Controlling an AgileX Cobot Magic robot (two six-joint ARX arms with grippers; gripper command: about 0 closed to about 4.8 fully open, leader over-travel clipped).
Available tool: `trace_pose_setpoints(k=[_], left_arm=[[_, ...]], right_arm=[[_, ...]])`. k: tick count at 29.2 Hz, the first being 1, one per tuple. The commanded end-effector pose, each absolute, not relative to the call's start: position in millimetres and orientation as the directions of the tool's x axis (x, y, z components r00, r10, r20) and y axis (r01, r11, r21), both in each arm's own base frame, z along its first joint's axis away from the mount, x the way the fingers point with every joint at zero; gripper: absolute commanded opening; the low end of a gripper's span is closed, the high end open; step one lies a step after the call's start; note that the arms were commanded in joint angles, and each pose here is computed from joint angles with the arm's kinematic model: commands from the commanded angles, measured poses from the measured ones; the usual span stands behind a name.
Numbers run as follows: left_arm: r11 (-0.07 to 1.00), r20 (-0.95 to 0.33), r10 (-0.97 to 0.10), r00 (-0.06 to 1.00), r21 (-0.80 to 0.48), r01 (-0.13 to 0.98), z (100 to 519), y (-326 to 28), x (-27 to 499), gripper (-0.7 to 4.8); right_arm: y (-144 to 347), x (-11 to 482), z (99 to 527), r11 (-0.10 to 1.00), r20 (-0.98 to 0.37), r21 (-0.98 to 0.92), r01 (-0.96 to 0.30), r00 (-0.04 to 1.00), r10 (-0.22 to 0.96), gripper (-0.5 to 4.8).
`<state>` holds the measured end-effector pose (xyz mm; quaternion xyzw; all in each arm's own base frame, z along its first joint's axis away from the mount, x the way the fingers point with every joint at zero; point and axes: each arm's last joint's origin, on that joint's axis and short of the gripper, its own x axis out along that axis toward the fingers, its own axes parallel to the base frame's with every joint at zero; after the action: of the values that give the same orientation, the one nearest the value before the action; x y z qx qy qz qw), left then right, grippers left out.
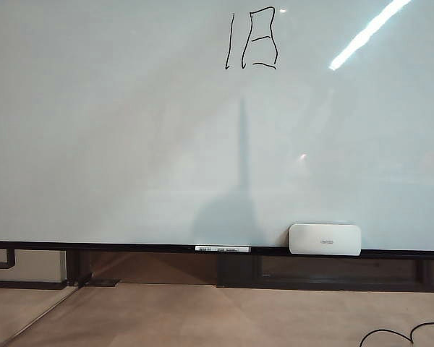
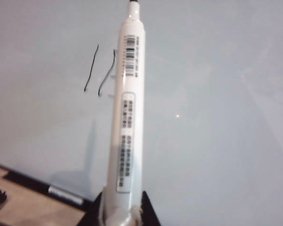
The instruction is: Reach to the right to find the marker pen, pick it up, and write the number 18 on the whiteboard.
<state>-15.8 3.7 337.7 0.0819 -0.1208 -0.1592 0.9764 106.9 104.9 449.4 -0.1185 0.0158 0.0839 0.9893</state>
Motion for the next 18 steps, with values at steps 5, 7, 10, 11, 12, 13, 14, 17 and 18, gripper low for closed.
trace_pose_setpoints(k=[5, 7, 10, 11, 12, 13, 14, 17, 18], left_arm=[[0.940, 0.108, -0.336, 0.936, 0.102, 0.326, 331.9, 4.6, -18.7, -0.05], [0.940, 0.116, -0.336, 0.935, 0.106, 0.325, 332.3, 4.4, -18.0, -0.05], [0.940, 0.127, -0.336, 0.933, 0.108, 0.323, 333.2, 4.5, -18.2, -0.05], [0.940, 0.127, -0.336, 0.933, 0.109, 0.324, 333.3, 4.5, -18.2, -0.05], [0.940, 0.126, -0.336, 0.933, 0.109, 0.324, 333.2, 4.4, -18.1, -0.05], [0.940, 0.126, -0.336, 0.933, 0.110, 0.324, 333.1, 4.4, -18.1, -0.05], [0.940, 0.125, -0.334, 0.934, 0.120, 0.320, 332.9, 4.4, -17.9, -0.05], [0.941, 0.131, -0.329, 0.935, 0.133, 0.312, 333.5, 4.6, -18.0, -0.05], [0.940, 0.131, -0.330, 0.935, 0.133, 0.313, 333.5, 4.6, -18.0, -0.05]], right_arm=[[31.7, 45.8, 450.3, 0.981, -0.026, -0.194, -0.016, 1.000, 0.011, -0.02], [11.0, 33.6, 445.9, 0.988, -0.025, -0.148, -0.048, 0.999, 0.044, -0.02], [-13.6, 21.8, 437.1, 0.995, -0.033, -0.061, -0.080, 0.996, 0.078, -0.02], [-19.1, 19.4, 434.0, 0.995, -0.039, -0.048, -0.084, 0.996, 0.082, -0.03], [-22.8, 17.7, 431.0, 0.996, -0.049, -0.045, -0.081, 0.996, 0.079, -0.03], [-25.4, 16.6, 427.3, 0.997, -0.061, -0.049, -0.066, 0.996, 0.063, -0.03], [-26.9, 15.8, 424.3, 0.997, -0.072, -0.058, -0.059, 0.996, 0.054, -0.02], [-25.8, 15.9, 417.5, 0.994, -0.102, -0.101, -0.042, 0.994, 0.031, -0.02], [-24.3, 16.3, 415.7, 0.993, -0.110, -0.113, -0.042, 0.993, 0.029, -0.02]])
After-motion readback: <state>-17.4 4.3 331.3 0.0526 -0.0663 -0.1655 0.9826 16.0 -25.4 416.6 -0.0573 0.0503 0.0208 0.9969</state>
